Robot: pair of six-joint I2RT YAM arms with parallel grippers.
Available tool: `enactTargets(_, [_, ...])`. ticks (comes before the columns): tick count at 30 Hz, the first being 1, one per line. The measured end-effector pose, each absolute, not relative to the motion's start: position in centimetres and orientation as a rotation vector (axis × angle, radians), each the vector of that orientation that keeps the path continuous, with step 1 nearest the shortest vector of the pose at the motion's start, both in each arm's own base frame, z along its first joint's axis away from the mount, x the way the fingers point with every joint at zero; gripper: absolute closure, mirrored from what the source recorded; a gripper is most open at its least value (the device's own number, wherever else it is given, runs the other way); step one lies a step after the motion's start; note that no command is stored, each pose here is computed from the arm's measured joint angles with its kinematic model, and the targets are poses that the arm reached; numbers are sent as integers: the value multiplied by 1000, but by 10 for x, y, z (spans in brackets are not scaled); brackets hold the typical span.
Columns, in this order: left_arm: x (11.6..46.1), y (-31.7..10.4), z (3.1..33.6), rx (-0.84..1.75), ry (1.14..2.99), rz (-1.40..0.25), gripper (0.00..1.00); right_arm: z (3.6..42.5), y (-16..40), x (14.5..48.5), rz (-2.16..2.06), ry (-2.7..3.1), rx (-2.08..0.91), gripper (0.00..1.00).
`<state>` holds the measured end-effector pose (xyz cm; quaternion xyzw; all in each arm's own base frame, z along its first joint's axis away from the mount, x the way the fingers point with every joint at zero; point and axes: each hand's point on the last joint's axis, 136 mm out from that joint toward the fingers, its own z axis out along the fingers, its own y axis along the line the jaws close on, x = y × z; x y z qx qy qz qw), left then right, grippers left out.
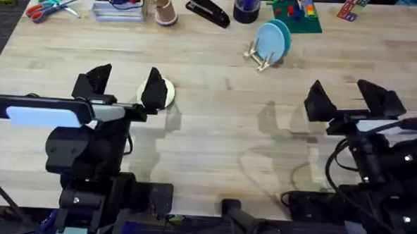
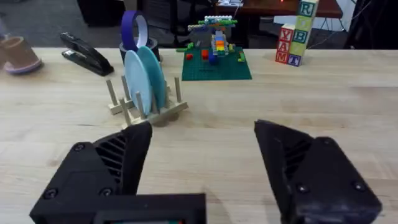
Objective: Pick up the plates from the table one by one and place each into a slot on the dish rack.
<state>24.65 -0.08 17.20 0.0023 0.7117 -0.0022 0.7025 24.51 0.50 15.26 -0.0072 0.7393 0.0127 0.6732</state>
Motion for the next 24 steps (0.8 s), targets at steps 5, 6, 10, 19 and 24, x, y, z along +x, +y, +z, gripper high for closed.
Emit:
enactTargets(5, [247,-1,172,5,1584,-5,7,152,5,245,23,1666,-21,8])
enactTargets(6, [246,-1,172,5,1584,-5,7,152,5,245,22,1665,-22,8])
enactTargets(10, [247,-1,172,5,1584,-5,6,152,4,245,16,1666,-22,8])
enactTargets(19, [244,-1,164,5,1645,-6,7,152,4,242,11,1702,-23,8])
enactTargets(24, [233,-1,184,5,1684,-6,7,160,3,229,6,1778,-18,8])
